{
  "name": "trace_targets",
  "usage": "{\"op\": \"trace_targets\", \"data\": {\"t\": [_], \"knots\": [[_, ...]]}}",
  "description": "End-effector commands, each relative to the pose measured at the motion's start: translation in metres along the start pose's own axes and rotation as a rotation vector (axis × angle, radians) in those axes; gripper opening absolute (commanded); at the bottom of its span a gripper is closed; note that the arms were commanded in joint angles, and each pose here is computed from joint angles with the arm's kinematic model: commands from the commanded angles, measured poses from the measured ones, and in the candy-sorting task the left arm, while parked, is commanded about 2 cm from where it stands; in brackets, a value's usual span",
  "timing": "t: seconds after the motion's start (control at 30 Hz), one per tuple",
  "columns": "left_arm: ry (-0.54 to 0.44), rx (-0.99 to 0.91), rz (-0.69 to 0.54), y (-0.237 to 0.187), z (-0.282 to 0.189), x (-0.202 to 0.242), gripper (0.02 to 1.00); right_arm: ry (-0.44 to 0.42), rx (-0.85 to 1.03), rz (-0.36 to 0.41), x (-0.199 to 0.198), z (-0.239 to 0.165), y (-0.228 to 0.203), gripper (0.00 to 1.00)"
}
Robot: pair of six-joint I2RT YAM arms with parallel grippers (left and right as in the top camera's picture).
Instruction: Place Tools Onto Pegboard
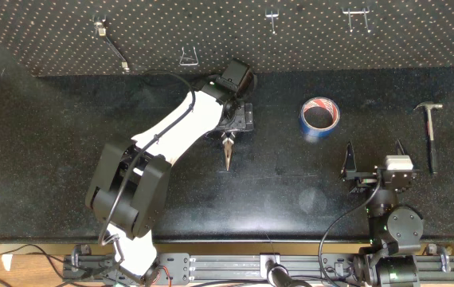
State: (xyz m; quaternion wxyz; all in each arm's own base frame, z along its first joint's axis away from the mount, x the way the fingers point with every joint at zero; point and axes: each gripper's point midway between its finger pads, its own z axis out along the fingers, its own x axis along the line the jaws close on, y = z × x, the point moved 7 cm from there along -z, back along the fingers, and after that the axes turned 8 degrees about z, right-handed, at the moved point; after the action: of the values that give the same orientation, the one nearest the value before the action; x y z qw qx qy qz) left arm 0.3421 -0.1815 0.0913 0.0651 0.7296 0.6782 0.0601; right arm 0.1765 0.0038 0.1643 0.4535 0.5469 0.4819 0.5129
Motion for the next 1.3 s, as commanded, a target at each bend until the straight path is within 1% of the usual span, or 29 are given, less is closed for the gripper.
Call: {"op": "trace_targets", "data": {"t": [0.03, 0.13, 0.3, 0.43, 0.53, 0.63, 0.67, 0.77, 0.83, 0.87, 0.9, 1.0, 1.07, 1.1, 1.13, 1.2, 1.23, 1.3], "knots": [[-0.001, -0.002, 0.007, 0.002, 0.001, -0.002, 0.608, -0.018, 0.0, -0.014, -0.002, 0.0, -0.001, 0.978], [-0.001, -0.002, 0.007, 0.002, 0.001, -0.002, 0.597, -0.018, 0.0, -0.014, -0.002, 0.0, -0.001, 0.978], [-0.002, -0.005, 0.006, 0.002, 0.001, -0.003, 0.511, -0.019, 0.0, -0.014, -0.002, 0.0, -0.001, 0.978], [-0.002, -0.005, 0.007, 0.002, 0.001, -0.003, 0.511, -0.018, 0.0, -0.014, -0.002, 0.0, -0.001, 0.978], [-0.002, -0.006, 0.007, 0.002, 0.001, -0.003, 0.481, -0.018, 0.0, -0.014, -0.002, 0.0, -0.001, 0.978], [-0.002, -0.006, 0.007, 0.002, 0.001, -0.003, 0.481, -0.018, 0.0, -0.014, -0.002, 0.0, -0.001, 0.978], [-0.001, -0.006, 0.007, 0.002, 0.001, -0.003, 0.45, -0.018, 0.0, -0.014, -0.002, 0.0, -0.001, 0.978], [0.001, -0.007, 0.007, 0.002, 0.001, -0.002, 0.229, -0.019, 0.0, -0.014, -0.002, 0.0, -0.001, 0.978], [0.002, -0.007, 0.007, 0.002, 0.001, -0.002, 0.167, -0.018, 0.0, -0.014, -0.002, 0.0, -0.001, 0.978], [0.002, -0.007, 0.007, 0.002, 0.001, -0.002, 0.042, -0.018, 0.0, -0.014, -0.002, 0.0, -0.001, 0.978], [0.003, -0.004, 0.007, 0.002, 0.001, -0.002, 0.027, -0.018, 0.0, -0.014, -0.002, 0.0, -0.001, 0.978], [0.0, 0.028, 0.005, -0.003, -0.001, -0.001, 0.027, -0.018, 0.0, -0.014, -0.002, 0.0, -0.001, 0.978], [-0.014, -0.005, 0.003, 0.001, -0.012, -0.002, 0.025, -0.018, 0.0, -0.014, -0.002, 0.0, -0.001, 0.98], [-0.019, -0.024, 0.005, 0.003, -0.022, -0.002, 0.027, -0.018, 0.0, -0.014, -0.002, 0.0, -0.001, 0.978], [-0.037, -0.076, 0.04, 0.008, -0.04, -0.002, 0.027, -0.018, 0.0, -0.014, -0.002, 0.0, -0.001, 0.98], [-0.037, -0.138, 0.088, 0.011, -0.061, 0.0, 0.027, -0.018, 0.0, -0.014, -0.002, 0.0, -0.001, 0.978], [-0.017, -0.181, 0.104, 0.01, -0.082, 0.006, 0.027, -0.018, 0.0, -0.014, -0.002, 0.0, -0.001, 0.978], [0.023, -0.233, 0.095, 0.008, -0.102, 0.015, 0.027, -0.018, 0.0, -0.014, -0.002, 0.0, -0.001, 0.978]]}}
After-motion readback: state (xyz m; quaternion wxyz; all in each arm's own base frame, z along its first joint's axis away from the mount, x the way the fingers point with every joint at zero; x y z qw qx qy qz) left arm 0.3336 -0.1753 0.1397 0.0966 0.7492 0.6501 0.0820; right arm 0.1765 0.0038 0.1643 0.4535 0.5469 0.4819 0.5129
